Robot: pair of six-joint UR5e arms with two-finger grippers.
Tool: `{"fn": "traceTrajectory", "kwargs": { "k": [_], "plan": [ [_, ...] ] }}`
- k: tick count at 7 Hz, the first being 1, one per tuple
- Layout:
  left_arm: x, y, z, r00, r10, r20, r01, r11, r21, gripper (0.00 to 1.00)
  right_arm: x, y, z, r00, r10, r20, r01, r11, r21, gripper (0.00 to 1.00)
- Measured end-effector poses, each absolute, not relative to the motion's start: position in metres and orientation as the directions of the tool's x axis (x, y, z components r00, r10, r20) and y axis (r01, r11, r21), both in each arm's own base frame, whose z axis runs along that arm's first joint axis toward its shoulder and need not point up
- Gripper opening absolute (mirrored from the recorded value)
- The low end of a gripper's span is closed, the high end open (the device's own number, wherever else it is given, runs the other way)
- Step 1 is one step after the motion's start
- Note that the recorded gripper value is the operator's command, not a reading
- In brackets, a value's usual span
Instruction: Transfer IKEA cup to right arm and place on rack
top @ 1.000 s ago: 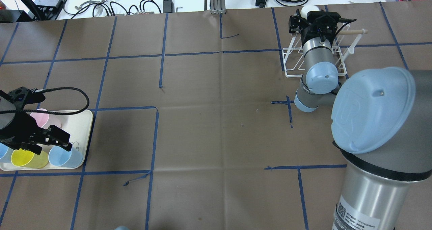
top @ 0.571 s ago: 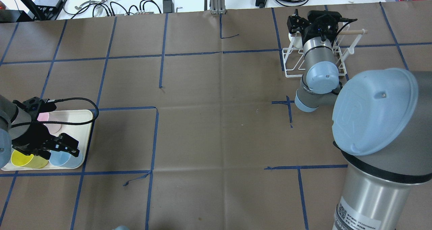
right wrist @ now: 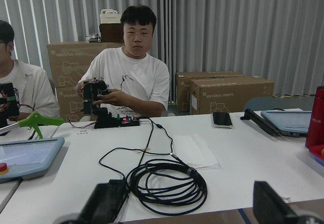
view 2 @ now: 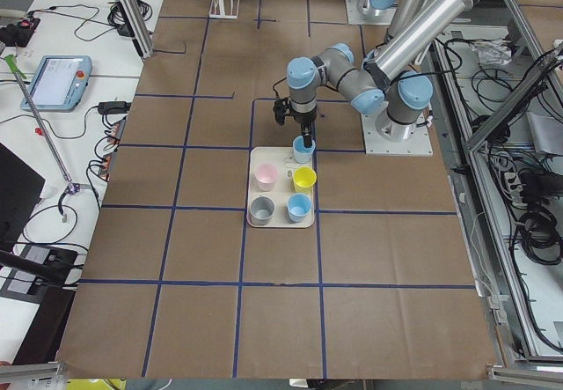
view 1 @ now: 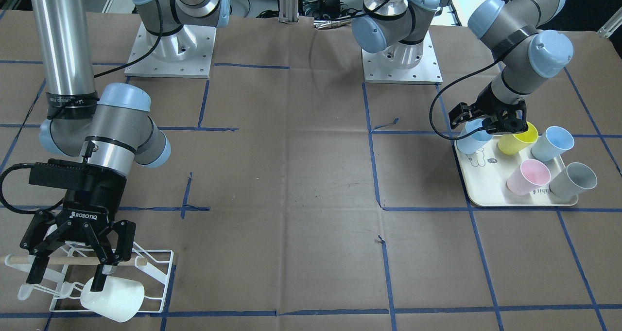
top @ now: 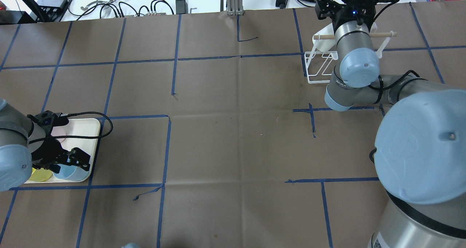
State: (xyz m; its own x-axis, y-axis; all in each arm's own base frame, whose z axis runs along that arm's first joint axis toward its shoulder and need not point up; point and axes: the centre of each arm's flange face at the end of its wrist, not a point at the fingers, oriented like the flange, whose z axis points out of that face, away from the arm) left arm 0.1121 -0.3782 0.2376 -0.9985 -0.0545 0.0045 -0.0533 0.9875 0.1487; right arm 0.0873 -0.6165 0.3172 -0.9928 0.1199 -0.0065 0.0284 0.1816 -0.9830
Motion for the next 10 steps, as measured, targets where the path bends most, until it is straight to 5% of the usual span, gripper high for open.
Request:
{"fn": "traceTrajectory", "kwargs": {
  "k": [2,3,4,5,10],
  "plan": [
    [0.112,-0.379,0.228,-0.998,-0.055,0.011,-0.052,0.986,0.156,0.91,0.090,-0.611,0.368,-0.994,0.114,-0.001,0.034,0.284,-0.958,1.00],
    [0.112,-0.379,0.227,-0.998,-0.055,0.012,-0.052,0.986,0.158,0.80,0.099,-0.604,0.389,-0.996,0.088,-0.009,0.037,0.323,-0.946,1.00],
    [0.112,-0.379,0.227,-0.998,-0.055,0.013,-0.053,0.986,0.158,0.36,0.124,-0.597,0.401,-0.999,0.025,-0.045,0.051,0.340,-0.939,1.00],
    [0.112,-0.379,0.226,-0.998,-0.055,0.013,-0.052,0.985,0.162,0.06,0.151,-0.590,0.405,-0.990,-0.033,-0.134,0.115,0.350,-0.930,1.00],
    [0.114,-0.383,0.230,-0.999,-0.050,0.011,-0.047,0.986,0.161,0.00,0.220,-0.570,0.399,-0.636,-0.122,-0.762,0.558,0.609,-0.564,1.00]
  ]
}}
